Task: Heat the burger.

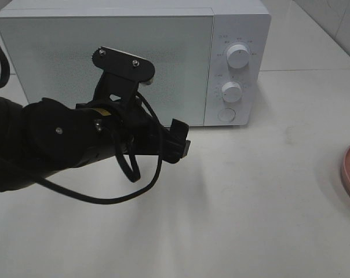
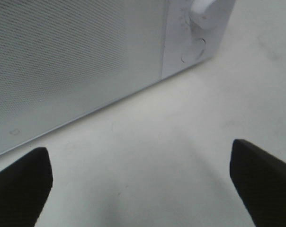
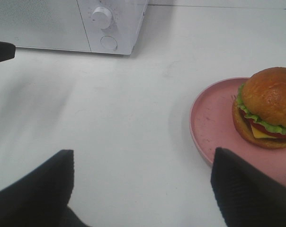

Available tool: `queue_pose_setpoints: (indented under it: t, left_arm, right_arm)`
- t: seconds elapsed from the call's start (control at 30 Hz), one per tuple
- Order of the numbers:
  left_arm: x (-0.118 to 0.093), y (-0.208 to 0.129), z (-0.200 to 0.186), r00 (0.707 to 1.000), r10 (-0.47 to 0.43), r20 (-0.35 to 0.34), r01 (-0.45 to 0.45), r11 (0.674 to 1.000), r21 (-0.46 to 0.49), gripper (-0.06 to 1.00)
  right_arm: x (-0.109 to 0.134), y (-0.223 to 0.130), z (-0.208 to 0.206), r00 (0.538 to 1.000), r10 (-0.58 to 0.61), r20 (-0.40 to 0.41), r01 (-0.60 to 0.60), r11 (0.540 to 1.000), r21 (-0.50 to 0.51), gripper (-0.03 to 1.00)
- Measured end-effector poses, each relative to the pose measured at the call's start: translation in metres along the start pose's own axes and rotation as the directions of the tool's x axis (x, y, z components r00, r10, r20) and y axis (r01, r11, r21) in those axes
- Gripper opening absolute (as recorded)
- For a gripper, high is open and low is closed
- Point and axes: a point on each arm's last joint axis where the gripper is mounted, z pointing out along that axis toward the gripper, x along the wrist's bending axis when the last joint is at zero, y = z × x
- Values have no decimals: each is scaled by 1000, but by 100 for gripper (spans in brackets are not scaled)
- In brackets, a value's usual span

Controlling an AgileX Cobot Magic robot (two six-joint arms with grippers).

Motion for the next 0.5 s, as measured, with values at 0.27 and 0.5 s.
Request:
queue_pose_setpoints:
  t: [0.27, 0.5]
  left_arm:
    - [-4, 14, -26, 986, 57, 159, -64, 997, 40, 96]
    - [18, 19, -35, 972, -13, 236, -18, 992, 126, 96]
  right_arm:
    - [0, 0, 0, 1000, 0, 0, 0, 1000, 0, 76]
    - [0, 0, 0, 1000, 0, 0, 0, 1000, 0, 76]
